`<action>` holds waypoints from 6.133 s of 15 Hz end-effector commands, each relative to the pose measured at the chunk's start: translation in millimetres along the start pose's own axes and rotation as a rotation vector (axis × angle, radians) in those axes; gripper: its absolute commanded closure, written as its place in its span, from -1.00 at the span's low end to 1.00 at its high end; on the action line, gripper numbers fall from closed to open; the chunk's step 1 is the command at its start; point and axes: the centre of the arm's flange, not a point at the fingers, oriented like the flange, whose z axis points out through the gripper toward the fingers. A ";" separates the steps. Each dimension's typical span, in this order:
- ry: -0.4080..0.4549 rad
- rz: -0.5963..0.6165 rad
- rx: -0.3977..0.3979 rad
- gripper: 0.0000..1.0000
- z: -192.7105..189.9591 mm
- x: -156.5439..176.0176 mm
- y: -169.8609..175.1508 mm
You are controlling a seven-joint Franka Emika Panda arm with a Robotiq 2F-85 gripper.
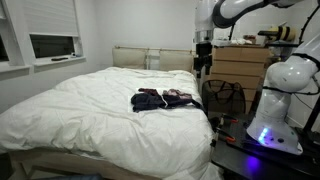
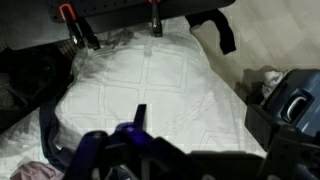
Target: Pick up the hoodie and put it in the bag
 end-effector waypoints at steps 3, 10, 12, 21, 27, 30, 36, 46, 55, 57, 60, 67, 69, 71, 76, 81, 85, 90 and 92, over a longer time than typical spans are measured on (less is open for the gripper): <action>0.100 0.189 0.036 -1.00 -24.3 67.1 59.0; 0.152 0.393 0.108 -1.00 -33.5 135.6 149.4; 0.165 0.453 0.125 -1.00 -27.9 155.2 170.3; 0.232 0.928 0.175 -1.00 35.9 209.4 248.7; 0.183 1.264 0.199 -1.00 89.7 211.0 280.5; 0.135 1.427 0.192 -1.00 122.7 203.0 295.9; 0.108 1.679 0.195 -1.00 188.9 198.6 331.1; 0.186 1.764 0.158 -1.00 286.3 225.8 370.4; 0.237 1.789 0.154 -1.00 333.6 269.6 366.4; 0.218 1.776 0.151 -0.47 341.2 271.4 366.5; 0.210 1.772 0.149 -0.02 337.4 271.3 363.9; 0.092 1.698 0.241 0.98 274.2 256.3 340.6; 0.023 1.591 0.267 1.00 234.8 245.9 317.6; -0.021 1.479 0.295 1.00 201.2 235.7 296.4; -0.102 1.198 0.322 1.00 106.4 190.7 260.7; -0.159 1.125 0.258 0.46 57.3 152.5 258.6; -0.014 1.189 0.195 -0.13 47.7 156.3 272.4; 0.110 1.401 0.176 -0.87 86.3 173.6 303.2; 0.137 1.498 0.181 -1.00 106.7 177.4 316.4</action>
